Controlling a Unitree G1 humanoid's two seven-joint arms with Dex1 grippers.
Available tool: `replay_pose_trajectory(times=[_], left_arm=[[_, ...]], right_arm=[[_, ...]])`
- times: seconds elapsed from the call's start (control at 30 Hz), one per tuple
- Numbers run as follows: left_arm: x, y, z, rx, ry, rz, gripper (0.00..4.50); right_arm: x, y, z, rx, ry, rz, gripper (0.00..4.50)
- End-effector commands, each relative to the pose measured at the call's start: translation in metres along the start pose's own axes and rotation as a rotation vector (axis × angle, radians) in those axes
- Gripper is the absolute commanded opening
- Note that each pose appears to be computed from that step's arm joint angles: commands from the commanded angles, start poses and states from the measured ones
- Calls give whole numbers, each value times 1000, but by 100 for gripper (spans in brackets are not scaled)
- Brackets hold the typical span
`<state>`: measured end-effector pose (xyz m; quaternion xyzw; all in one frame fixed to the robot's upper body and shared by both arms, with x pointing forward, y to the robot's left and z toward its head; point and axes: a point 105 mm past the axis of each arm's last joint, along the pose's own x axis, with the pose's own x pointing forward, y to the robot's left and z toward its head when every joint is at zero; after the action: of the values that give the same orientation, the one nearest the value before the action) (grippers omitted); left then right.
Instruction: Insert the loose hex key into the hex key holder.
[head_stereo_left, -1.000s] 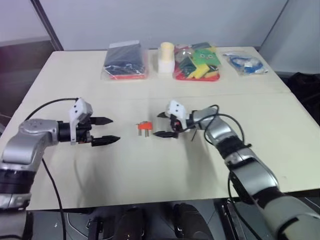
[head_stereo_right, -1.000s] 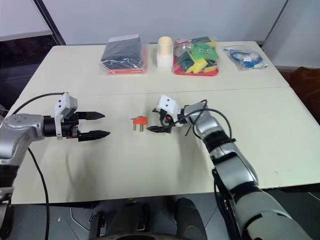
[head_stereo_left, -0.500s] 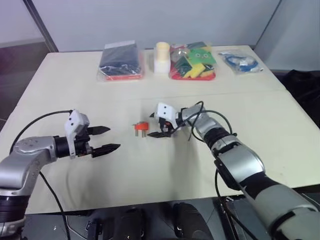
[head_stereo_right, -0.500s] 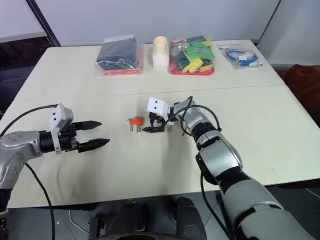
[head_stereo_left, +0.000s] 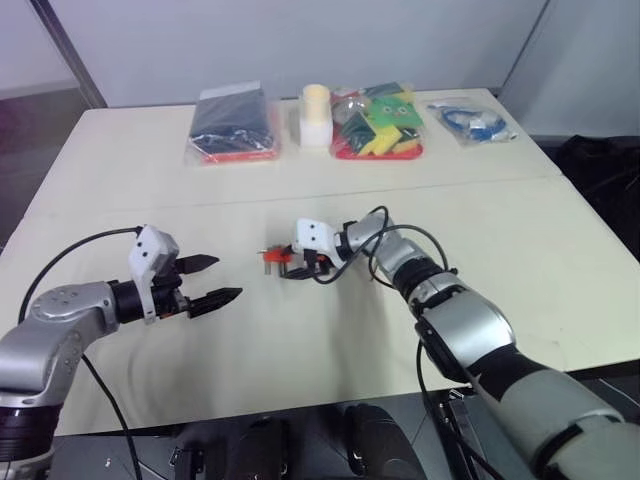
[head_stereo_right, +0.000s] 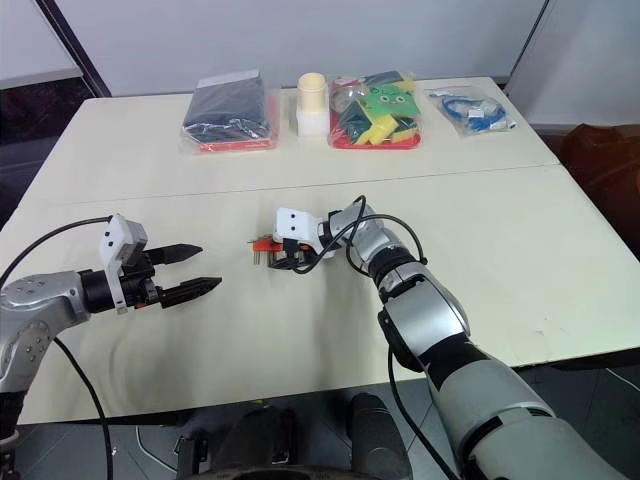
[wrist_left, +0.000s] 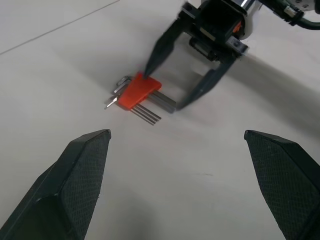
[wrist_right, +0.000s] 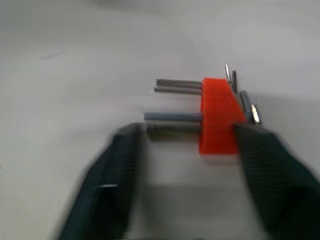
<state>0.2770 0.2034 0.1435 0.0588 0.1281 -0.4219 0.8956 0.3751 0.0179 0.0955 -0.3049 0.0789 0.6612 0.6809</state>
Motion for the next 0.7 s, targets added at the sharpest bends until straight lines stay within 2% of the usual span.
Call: replay_pose_trajectory(times=[0.03, 0.2, 0.33, 0.43, 0.5, 0.7], left_arm=[[-6, 2, 13, 33, -49, 45, 450], [-6, 1, 13, 25, -58, 57, 450], [-7, 1, 11, 13, -60, 65, 450], [-7, -1, 8, 3, -53, 60, 450], [-7, -1, 8, -1, -50, 56, 450], [-1, -1, 11, 1, -57, 43, 450]], right_arm=[[4, -1, -4, 106, 1, -17, 268], [-3, -7, 0, 146, -23, -28, 268], [-14, -5, 6, 130, -50, 43, 268], [-25, -8, 12, 103, -61, 76, 352], [-30, -13, 14, 88, -56, 62, 447], [-40, -34, 12, 128, -47, -97, 447]])
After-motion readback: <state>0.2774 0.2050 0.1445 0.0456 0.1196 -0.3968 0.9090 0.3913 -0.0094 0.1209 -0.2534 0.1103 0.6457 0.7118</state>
